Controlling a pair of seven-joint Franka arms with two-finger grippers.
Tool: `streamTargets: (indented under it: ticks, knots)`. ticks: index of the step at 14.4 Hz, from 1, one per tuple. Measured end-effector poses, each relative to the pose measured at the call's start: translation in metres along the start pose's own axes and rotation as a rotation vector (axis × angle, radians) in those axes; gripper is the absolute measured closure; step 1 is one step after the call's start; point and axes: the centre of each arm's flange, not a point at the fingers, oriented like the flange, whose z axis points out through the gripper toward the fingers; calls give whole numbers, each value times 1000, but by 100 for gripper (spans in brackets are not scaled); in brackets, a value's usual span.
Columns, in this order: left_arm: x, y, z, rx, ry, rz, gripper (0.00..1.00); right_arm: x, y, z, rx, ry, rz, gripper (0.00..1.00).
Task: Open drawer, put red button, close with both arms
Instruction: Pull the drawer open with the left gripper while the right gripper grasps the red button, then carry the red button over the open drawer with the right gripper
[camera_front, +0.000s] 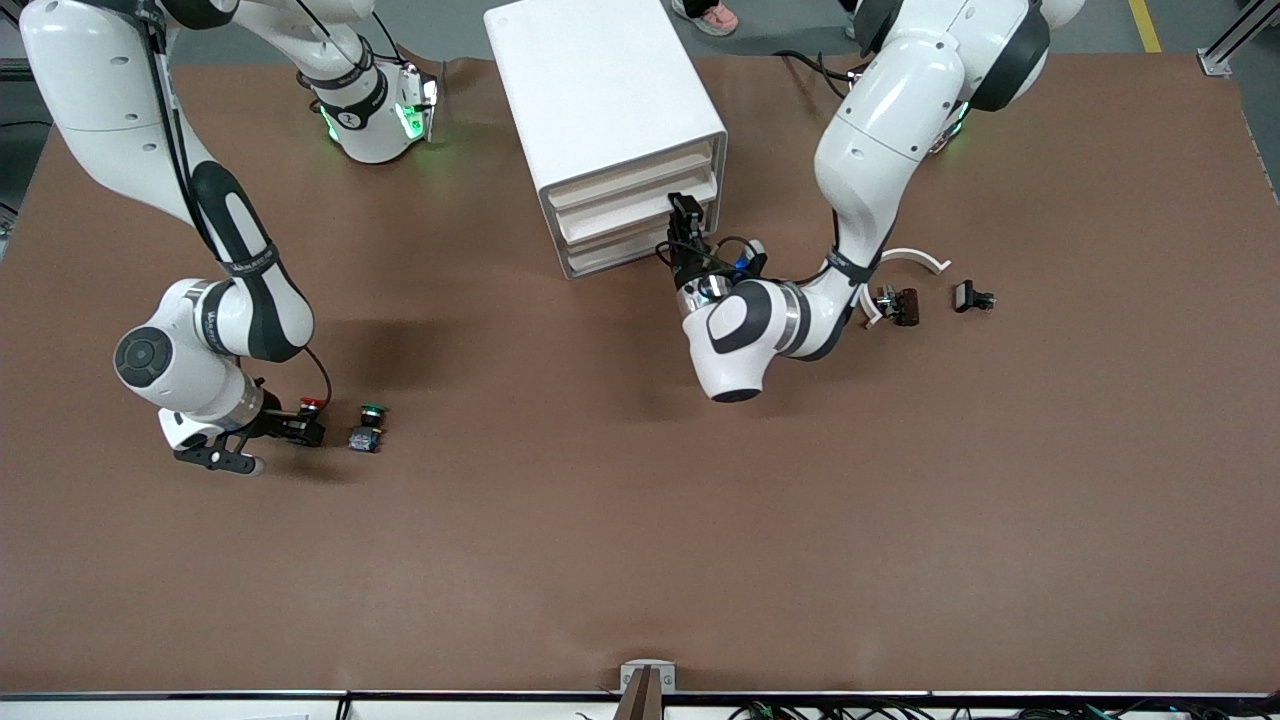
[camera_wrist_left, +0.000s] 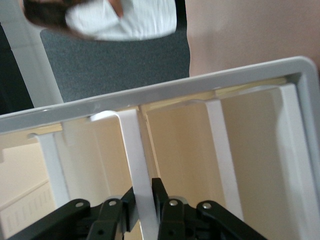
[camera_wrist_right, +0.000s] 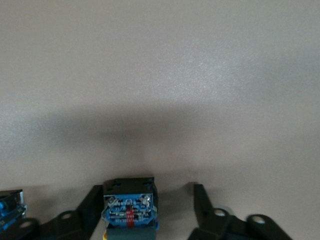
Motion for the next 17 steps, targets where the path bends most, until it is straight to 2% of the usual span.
streamTargets:
  ticks: [3, 6, 8, 11, 15, 17]
  knots:
    - [15, 0, -26, -9, -58, -4, 88, 0, -1, -2, 1, -4, 1, 59]
    - [33, -1, -55, -19, -132, -5, 88, 0, -4, -4, 2, -9, 1, 58]
    - [44, -3, -74, -25, -181, 1, 86, 1, -22, -17, 4, -38, 33, 58]
    - [57, -7, -97, -42, -228, 13, 83, 0, -80, -67, 1, -94, 103, 58]
    - [67, -9, -111, -55, -255, 15, 80, -26, -161, -134, -1, -106, 199, 58]
    - [68, -10, -113, -54, -258, 16, 64, -46, -208, -158, -7, -111, 253, 58]
